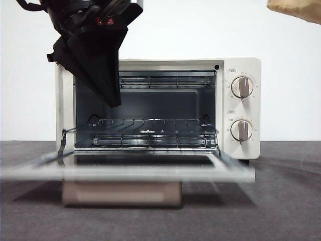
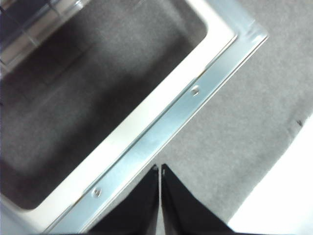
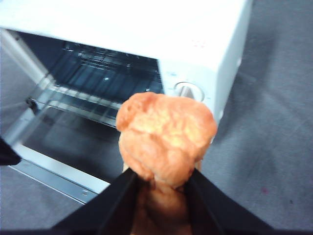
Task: The left arm flap open the oven, the right arm pick bread and place it into oven, the left arm flap close the oven
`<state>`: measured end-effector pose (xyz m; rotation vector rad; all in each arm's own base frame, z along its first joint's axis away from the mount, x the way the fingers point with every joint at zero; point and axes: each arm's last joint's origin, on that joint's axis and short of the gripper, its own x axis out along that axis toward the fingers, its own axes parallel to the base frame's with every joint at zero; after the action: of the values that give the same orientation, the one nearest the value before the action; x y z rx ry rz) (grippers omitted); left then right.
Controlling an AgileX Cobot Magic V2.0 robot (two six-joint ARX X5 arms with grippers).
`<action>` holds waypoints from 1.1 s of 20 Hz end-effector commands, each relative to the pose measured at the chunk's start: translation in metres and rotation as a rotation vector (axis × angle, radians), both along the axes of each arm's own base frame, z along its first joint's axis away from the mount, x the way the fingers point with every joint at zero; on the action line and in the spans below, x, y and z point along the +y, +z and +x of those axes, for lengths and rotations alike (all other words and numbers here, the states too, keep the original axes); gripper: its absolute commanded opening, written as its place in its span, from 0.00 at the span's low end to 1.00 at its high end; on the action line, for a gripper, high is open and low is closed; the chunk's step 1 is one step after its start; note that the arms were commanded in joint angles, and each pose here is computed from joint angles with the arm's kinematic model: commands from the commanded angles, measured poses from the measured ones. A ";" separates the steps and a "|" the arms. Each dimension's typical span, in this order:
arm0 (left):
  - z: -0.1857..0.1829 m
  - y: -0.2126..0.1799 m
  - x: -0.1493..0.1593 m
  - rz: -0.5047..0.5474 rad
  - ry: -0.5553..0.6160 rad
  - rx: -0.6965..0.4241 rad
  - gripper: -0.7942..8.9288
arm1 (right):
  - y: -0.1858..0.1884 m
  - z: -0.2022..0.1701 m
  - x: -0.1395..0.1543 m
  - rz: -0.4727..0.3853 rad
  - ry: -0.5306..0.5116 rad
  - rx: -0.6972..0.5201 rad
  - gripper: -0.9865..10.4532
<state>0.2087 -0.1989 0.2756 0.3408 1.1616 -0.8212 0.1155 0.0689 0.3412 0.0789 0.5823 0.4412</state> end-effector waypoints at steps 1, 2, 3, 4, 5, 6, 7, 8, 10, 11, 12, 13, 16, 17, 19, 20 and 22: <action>0.002 0.004 0.000 -0.006 0.007 -0.018 0.09 | 0.007 0.000 0.001 0.010 0.015 -0.023 0.20; 0.002 0.007 0.002 -0.011 0.016 -0.032 0.09 | 0.007 0.000 0.001 0.009 0.015 -0.022 0.20; 0.002 0.012 0.007 -0.018 0.037 -0.061 0.09 | 0.006 0.001 0.002 0.007 0.016 -0.018 0.20; 0.002 0.019 0.012 -0.035 0.063 -0.094 0.09 | 0.006 0.002 0.003 0.011 0.027 -0.010 0.20; 0.001 0.027 0.019 -0.057 0.092 -0.124 0.09 | 0.004 0.004 0.004 0.012 0.039 0.003 0.20; 0.000 0.036 0.027 -0.084 0.120 -0.154 0.09 | 0.003 0.006 0.006 0.013 0.051 0.014 0.20; -0.002 0.046 0.037 -0.113 0.153 -0.186 0.09 | 0.001 0.009 0.008 0.008 0.057 0.031 0.20; -0.005 0.053 0.046 -0.131 0.174 -0.209 0.09 | -0.001 0.012 0.011 0.003 0.062 0.045 0.20; -0.014 0.065 0.067 -0.166 0.226 -0.260 0.09 | -0.005 0.020 0.016 0.006 0.091 0.077 0.20; -0.021 0.068 0.080 -0.181 0.259 -0.284 0.09 | -0.007 0.024 0.020 0.009 0.103 0.087 0.20; -0.027 0.067 0.090 -0.190 0.288 -0.295 0.09 | -0.008 0.027 0.023 0.013 0.113 0.091 0.20; -0.034 0.063 0.101 -0.201 0.315 -0.302 0.09 | -0.010 0.032 0.028 0.024 0.141 0.098 0.20; -0.055 0.046 0.126 -0.238 0.369 -0.298 0.09 | -0.017 0.043 0.047 0.040 0.199 0.121 0.20; -0.062 0.037 0.132 -0.245 0.396 -0.286 0.09 | -0.020 0.047 0.056 0.048 0.231 0.134 0.20; -0.073 0.023 0.141 -0.250 0.427 -0.276 0.09 | -0.029 0.055 0.076 0.059 0.265 0.155 0.20; -0.078 0.019 0.143 -0.252 0.438 -0.276 0.09 | -0.034 0.060 0.086 0.066 0.275 0.167 0.20; -0.086 0.015 0.147 -0.261 0.449 -0.277 0.09 | -0.047 0.072 0.106 0.092 0.280 0.188 0.20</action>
<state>0.1210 -0.0512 0.2871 -0.0127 0.8302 -0.4996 0.1853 0.1705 0.2895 0.0948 0.7669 0.7392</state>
